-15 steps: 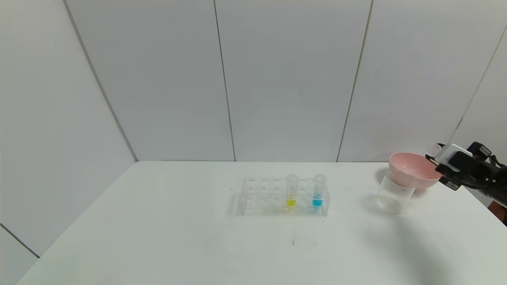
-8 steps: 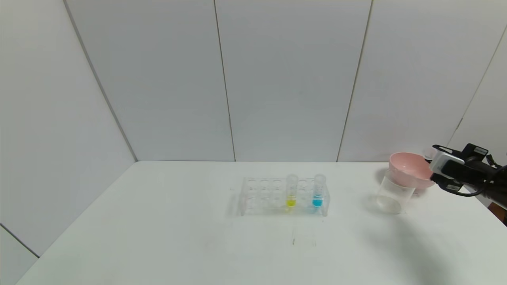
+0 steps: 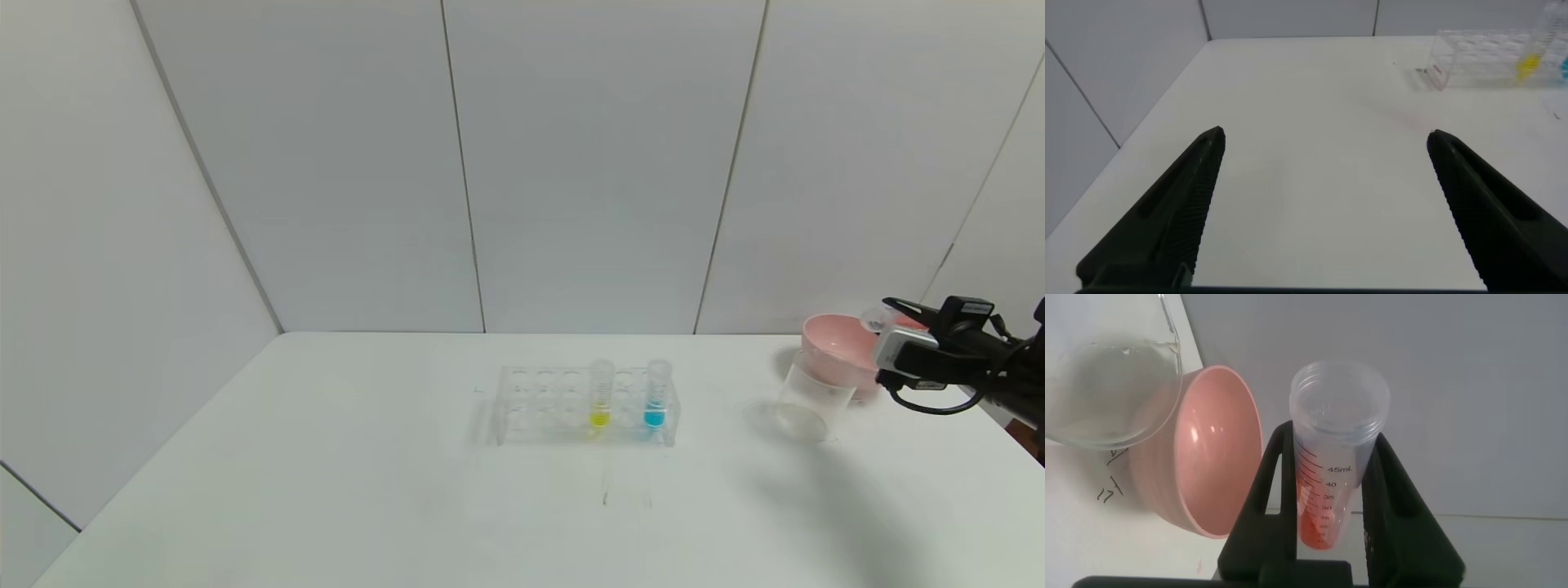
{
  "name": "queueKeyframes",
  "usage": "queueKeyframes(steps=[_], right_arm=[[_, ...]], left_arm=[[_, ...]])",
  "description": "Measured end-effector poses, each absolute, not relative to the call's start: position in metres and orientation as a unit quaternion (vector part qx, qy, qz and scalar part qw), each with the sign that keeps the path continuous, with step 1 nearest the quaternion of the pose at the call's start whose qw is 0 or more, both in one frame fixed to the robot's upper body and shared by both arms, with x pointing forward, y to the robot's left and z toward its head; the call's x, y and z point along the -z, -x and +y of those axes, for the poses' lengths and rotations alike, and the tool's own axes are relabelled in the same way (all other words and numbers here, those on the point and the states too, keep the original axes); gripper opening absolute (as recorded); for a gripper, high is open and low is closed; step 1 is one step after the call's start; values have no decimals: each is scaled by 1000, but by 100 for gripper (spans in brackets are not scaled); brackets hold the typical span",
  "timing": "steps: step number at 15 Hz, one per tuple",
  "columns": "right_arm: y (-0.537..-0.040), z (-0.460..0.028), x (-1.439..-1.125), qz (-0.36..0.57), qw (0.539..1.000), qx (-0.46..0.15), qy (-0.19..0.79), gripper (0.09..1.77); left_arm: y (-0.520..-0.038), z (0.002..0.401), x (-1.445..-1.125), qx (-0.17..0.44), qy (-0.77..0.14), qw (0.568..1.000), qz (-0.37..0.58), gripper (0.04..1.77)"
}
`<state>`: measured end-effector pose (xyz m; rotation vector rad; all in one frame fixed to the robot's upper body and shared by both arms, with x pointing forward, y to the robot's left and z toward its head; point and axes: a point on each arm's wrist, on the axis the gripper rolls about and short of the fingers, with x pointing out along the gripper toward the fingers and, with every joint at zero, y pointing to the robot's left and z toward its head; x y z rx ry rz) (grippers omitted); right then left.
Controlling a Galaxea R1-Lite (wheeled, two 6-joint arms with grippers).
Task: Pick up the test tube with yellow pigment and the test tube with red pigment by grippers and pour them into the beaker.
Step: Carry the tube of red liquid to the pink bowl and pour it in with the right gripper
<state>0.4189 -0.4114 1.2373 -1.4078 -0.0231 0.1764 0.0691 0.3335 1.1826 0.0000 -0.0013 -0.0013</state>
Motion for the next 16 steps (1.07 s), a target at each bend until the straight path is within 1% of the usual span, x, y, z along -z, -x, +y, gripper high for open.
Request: queueKeyframes(steps=[10,16], right_arm=[[-421,-404,-1229,-13,734,-100,672,52],[-419,-409,-1226,-6,706,-97,702,52]], left_arm=[[-69,333,-1183,1,0,1000,-1,176],[-69,333,-1183,1,0,1000,-1,176]])
